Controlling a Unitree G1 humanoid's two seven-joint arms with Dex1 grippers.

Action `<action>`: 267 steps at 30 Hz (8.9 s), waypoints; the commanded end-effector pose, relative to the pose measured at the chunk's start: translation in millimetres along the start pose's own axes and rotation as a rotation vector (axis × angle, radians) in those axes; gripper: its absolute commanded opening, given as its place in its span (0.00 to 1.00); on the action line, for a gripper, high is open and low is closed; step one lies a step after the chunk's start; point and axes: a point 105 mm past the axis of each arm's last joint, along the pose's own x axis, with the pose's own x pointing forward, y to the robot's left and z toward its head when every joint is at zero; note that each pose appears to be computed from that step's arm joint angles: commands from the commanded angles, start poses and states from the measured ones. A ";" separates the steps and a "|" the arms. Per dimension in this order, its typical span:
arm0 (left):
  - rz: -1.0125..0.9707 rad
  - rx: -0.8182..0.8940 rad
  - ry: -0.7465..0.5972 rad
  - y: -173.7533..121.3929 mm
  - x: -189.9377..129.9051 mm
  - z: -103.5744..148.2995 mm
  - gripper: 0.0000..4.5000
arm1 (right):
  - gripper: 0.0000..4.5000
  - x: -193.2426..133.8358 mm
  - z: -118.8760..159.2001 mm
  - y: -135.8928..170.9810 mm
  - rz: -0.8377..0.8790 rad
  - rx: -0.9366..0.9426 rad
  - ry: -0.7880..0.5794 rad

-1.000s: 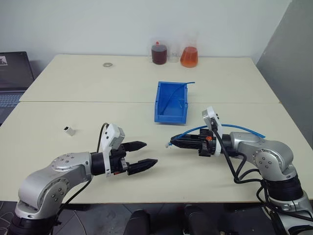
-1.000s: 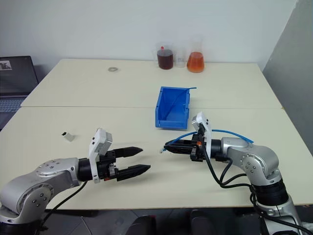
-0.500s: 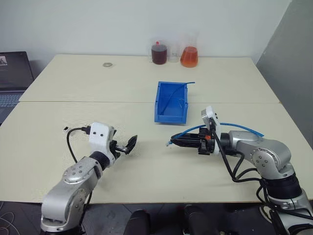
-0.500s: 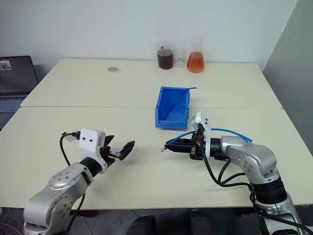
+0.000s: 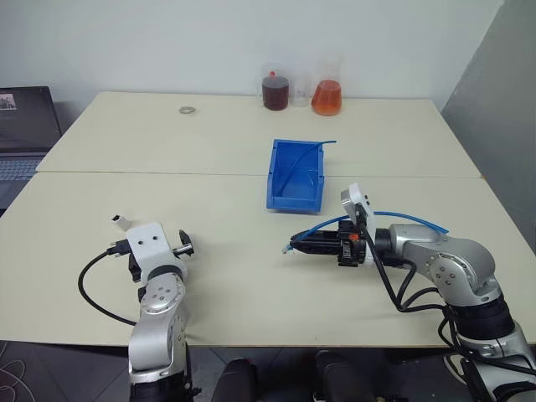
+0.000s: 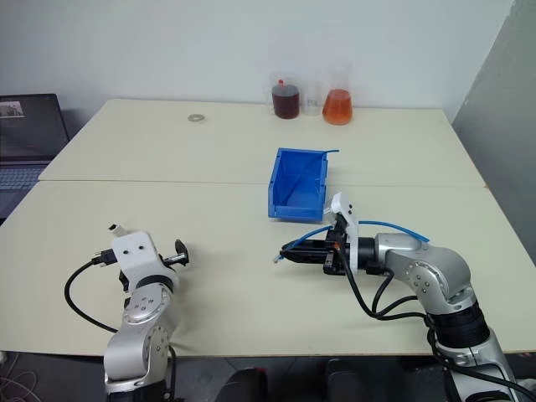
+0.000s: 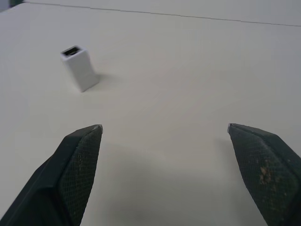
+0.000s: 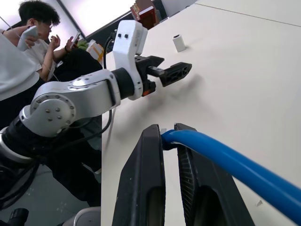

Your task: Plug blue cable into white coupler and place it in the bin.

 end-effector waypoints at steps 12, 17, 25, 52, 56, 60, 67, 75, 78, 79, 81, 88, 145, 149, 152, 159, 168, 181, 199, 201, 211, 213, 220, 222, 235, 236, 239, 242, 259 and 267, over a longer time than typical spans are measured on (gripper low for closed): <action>0.377 -0.091 -0.048 38.7 32.9 20.5 1.00 | 0.02 -3.3 10.9 1.7 0.020 -0.052 -0.002; 0.381 -0.100 -0.013 38.8 47.1 19.8 1.00 | 0.02 -3.0 10.8 2.4 0.020 -0.052 -0.004; 0.431 -0.158 0.002 42.4 65.1 29.5 1.00 | 0.02 -2.0 12.1 2.8 0.018 -0.054 -0.008; 0.450 -0.175 0.044 40.4 92.1 37.4 0.90 | 0.02 -3.1 10.9 2.7 0.006 -0.052 -0.010; 0.457 -0.173 0.040 42.5 93.3 38.8 0.73 | 0.02 -3.0 11.0 3.0 0.006 -0.051 -0.012; 0.459 -0.178 0.040 43.2 94.6 39.9 0.53 | 0.02 -2.8 11.1 3.4 0.006 -0.050 -0.012; 0.454 -0.173 0.042 41.9 95.0 42.1 0.18 | 0.02 -2.6 12.0 3.8 0.003 -0.050 -0.015; 0.425 -0.158 0.068 46.8 86.9 27.0 0.18 | 0.02 -2.5 11.8 4.2 -0.002 -0.048 -0.020; 0.358 -0.174 0.056 45.7 82.7 24.0 0.18 | 0.02 -2.3 11.4 3.8 -0.003 -0.049 -0.023; 0.326 -0.172 0.046 44.3 81.6 25.2 0.18 | 0.02 -2.2 11.5 3.9 -0.004 -0.049 -0.024; 0.232 -0.142 0.021 38.8 79.4 29.3 0.18 | 0.02 -2.1 11.6 4.1 -0.005 -0.051 -0.026; -0.474 0.137 -0.023 -25.3 49.5 46.5 0.18 | 0.02 -9.8 8.7 5.0 -0.036 -0.071 -0.019; -1.918 0.990 0.266 -82.7 -84.3 -21.4 0.17 | 0.02 69.7 -23.6 20.5 0.024 -0.355 0.173; -1.923 0.986 0.266 -84.1 -85.0 -21.3 0.17 | 0.02 71.0 -27.1 20.2 0.025 -0.353 0.182; -1.920 0.979 0.265 -84.4 -84.7 -20.8 0.17 | 0.02 71.1 -34.7 19.0 0.024 -0.344 0.202; -1.914 0.974 0.271 -83.2 -84.2 -20.2 0.17 | 0.02 70.3 -41.0 17.4 0.016 -0.339 0.212; -1.910 0.976 0.263 -84.8 -84.0 -18.1 0.18 | 0.02 70.5 -50.8 12.7 0.020 -0.325 0.245; -1.886 0.953 0.241 -88.2 -79.9 -21.7 0.17 | 0.02 80.4 -56.3 15.1 0.078 -0.328 0.294; -1.863 0.915 0.252 -81.4 -85.9 -32.2 0.17 | 0.02 97.1 -97.7 41.8 0.318 -0.347 0.519; -1.863 0.911 0.257 -80.8 -87.1 -32.9 0.17 | 0.02 98.2 -99.6 44.4 0.332 -0.348 0.529; -1.840 0.866 0.251 -76.5 -88.0 -33.7 0.17 | 0.02 95.1 -77.8 31.1 0.256 -0.367 0.450; -1.822 0.856 0.245 -74.9 -86.1 -35.2 0.33 | 0.02 92.6 -68.9 24.9 0.219 -0.373 0.419; -1.747 0.770 0.214 -65.4 -84.0 -27.8 0.64 | 0.02 75.7 -34.1 4.6 0.076 -0.371 0.302; -1.725 0.684 0.215 -59.1 -86.9 -17.7 0.71 | 0.02 68.7 -24.2 1.4 0.042 -0.363 0.264; -1.344 0.453 -0.006 -60.7 -46.9 75.5 1.00 | 0.02 -12.3 78.9 -56.3 -0.337 -0.187 -0.111; -1.329 0.450 -0.013 -64.9 -45.0 79.5 1.00 | 0.02 -12.2 84.1 -62.4 -0.355 -0.164 -0.126; -1.283 0.433 -0.023 -77.1 -36.7 88.4 1.00 | 0.02 -5.9 93.6 -82.7 -0.398 -0.137 -0.128; -1.333 0.448 -0.032 -89.4 -42.9 91.0 1.00 | 0.02 6.4 99.1 -107.2 -0.442 -0.154 -0.075; -1.367 0.494 -0.072 -112.8 -45.6 92.2 1.00 | 0.70 9.8 94.6 -171.7 -0.681 -0.066 0.108; -1.309 0.484 -0.060 -103.9 -36.0 85.0 1.00 | 0.70 -19.9 123.8 -166.1 -0.658 -0.011 0.005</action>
